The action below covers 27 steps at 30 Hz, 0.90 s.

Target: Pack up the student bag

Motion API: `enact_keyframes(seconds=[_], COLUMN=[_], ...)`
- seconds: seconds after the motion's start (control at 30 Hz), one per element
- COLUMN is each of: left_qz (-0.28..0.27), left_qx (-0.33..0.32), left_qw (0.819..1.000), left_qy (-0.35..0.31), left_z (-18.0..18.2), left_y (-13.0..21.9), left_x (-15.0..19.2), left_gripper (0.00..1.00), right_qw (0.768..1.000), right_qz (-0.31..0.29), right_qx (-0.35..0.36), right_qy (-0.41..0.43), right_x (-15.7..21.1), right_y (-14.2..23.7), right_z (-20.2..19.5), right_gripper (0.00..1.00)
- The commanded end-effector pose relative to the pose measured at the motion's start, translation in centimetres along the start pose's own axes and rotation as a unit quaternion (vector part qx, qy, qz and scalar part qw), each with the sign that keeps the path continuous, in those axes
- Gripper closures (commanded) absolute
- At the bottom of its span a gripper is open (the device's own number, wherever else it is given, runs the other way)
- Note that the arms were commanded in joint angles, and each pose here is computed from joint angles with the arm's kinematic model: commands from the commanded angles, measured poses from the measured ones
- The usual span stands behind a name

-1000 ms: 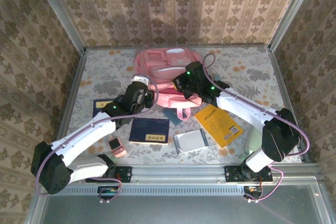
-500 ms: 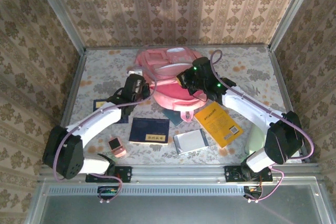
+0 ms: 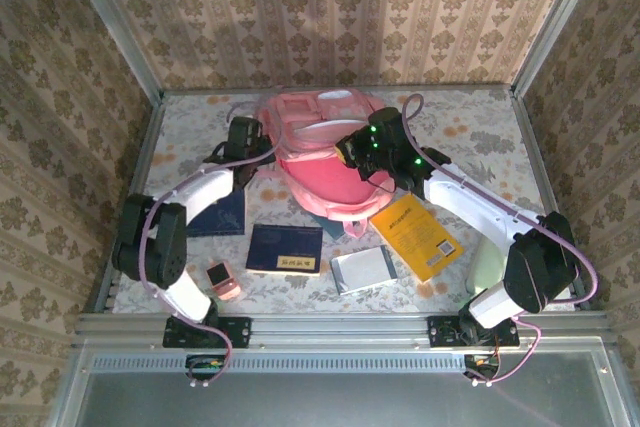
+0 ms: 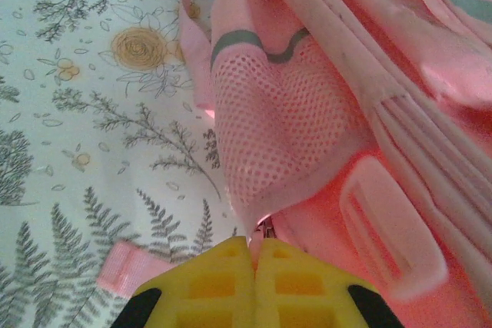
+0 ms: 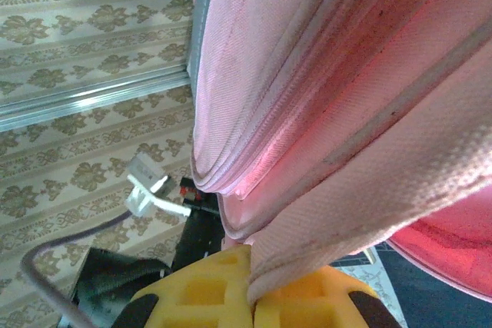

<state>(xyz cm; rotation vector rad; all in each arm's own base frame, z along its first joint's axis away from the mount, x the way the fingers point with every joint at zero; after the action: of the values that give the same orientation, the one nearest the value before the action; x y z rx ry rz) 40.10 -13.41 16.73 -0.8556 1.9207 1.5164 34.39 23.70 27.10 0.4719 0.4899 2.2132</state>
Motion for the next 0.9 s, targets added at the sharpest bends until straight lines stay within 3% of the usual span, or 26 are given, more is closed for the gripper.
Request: enact_keyframes(seconds=[0.0, 0.23, 0.37, 0.53, 0.7, 0.87], left_qz=[-0.033, -0.025, -0.019, -0.021, -0.038, -0.054], left_qx=[0.013, 0.07, 0.085, 0.053, 0.046, 0.069], left_qw=[0.999, 0.993, 0.991, 0.993, 0.988, 0.987], left_qy=[0.026, 0.087, 0.097, 0.106, 0.143, 0.134], left_z=[0.3, 1.5, 1.3, 2.1, 4.1, 3.4], left_y=[-0.8, -1.8, 0.5, 5.0, 9.4, 13.3], left_x=[-3.1, -6.5, -8.4, -9.5, -9.8, -9.3], left_gripper=[1.0, 0.99, 0.68, 0.47, 0.43, 0.43], right_qw=[0.998, 0.994, 0.99, 0.981, 0.976, 0.966], right_qz=[0.006, 0.047, 0.067, 0.071, 0.082, 0.121], right_qx=[-0.061, -0.073, -0.081, -0.101, -0.105, -0.091], right_qy=[0.023, 0.058, 0.097, 0.15, 0.173, 0.211], right_x=[-0.2, 0.0, 0.6, 1.0, 0.8, 1.8], right_y=[0.5, -3.6, -5.9, -8.1, -11.1, -14.9], right_z=[3.3, 4.8, 6.5, 8.7, 9.1, 8.8], right_gripper=[1.0, 1.0, 1.0, 1.0, 0.97, 0.96])
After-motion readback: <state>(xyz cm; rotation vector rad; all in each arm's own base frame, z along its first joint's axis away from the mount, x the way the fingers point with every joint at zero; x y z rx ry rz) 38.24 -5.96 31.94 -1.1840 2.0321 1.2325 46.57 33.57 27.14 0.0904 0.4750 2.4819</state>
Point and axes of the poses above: each hand's point on the last joint's axis, 136 mm out from that joint toward the fingers, its own y axis back along the fingers, its own z axis along the line the jaws close on, x = y × z, the point moved 6 cm from there along y, back along the fingers, and after that the axes turned 7 degrees about -y, right-handed, at the moved point
